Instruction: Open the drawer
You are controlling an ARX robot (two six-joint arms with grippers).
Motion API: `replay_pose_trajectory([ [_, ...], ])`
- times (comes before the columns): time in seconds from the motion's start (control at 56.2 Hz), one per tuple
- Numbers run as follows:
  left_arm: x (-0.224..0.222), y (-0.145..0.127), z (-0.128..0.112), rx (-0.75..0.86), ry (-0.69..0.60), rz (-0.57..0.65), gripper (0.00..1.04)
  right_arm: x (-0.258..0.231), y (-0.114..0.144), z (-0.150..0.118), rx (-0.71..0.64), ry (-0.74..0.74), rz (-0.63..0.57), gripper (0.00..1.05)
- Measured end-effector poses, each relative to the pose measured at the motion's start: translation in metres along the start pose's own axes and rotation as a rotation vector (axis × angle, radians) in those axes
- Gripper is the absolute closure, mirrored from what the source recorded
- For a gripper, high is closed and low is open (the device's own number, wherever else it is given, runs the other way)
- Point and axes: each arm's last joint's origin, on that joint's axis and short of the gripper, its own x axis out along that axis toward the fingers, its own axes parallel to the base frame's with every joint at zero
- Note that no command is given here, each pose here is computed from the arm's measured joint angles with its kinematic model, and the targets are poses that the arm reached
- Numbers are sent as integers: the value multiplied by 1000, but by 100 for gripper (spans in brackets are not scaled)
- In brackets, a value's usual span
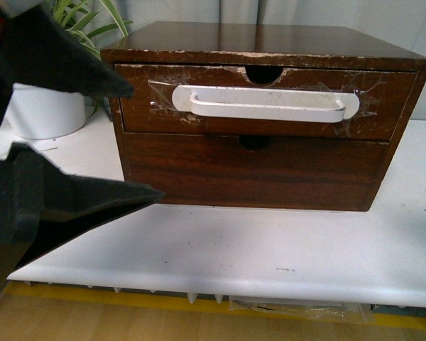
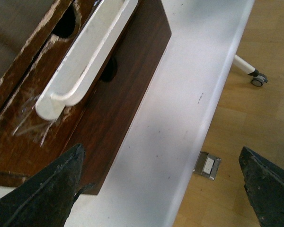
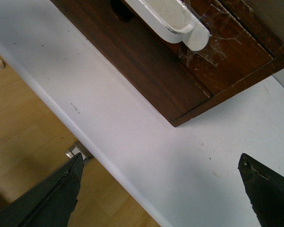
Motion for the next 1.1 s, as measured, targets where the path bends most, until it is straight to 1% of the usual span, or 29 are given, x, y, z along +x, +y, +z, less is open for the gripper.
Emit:
replay_pose_trajectory([
  [0.231, 28, 22, 20, 71, -3, -79, 6, 8, -7, 7, -40, 23, 45, 9],
  [0.427, 51, 38, 31, 89, 11, -108, 6, 16, -10, 12, -58, 37, 67, 9],
  [0.552, 63, 44, 36, 102, 22, -135, 6, 19, -13, 15, -60, 41, 73, 9],
  [0.676, 76, 46, 37, 120, 50, -170, 6, 20, -15, 18, -61, 39, 72, 9],
  [0.89, 88, 48, 34, 129, 61, -187, 6, 24, -20, 21, -59, 42, 72, 9],
  [1.103, 97, 51, 32, 155, 99, -203, 6, 28, -22, 27, -64, 39, 76, 9],
])
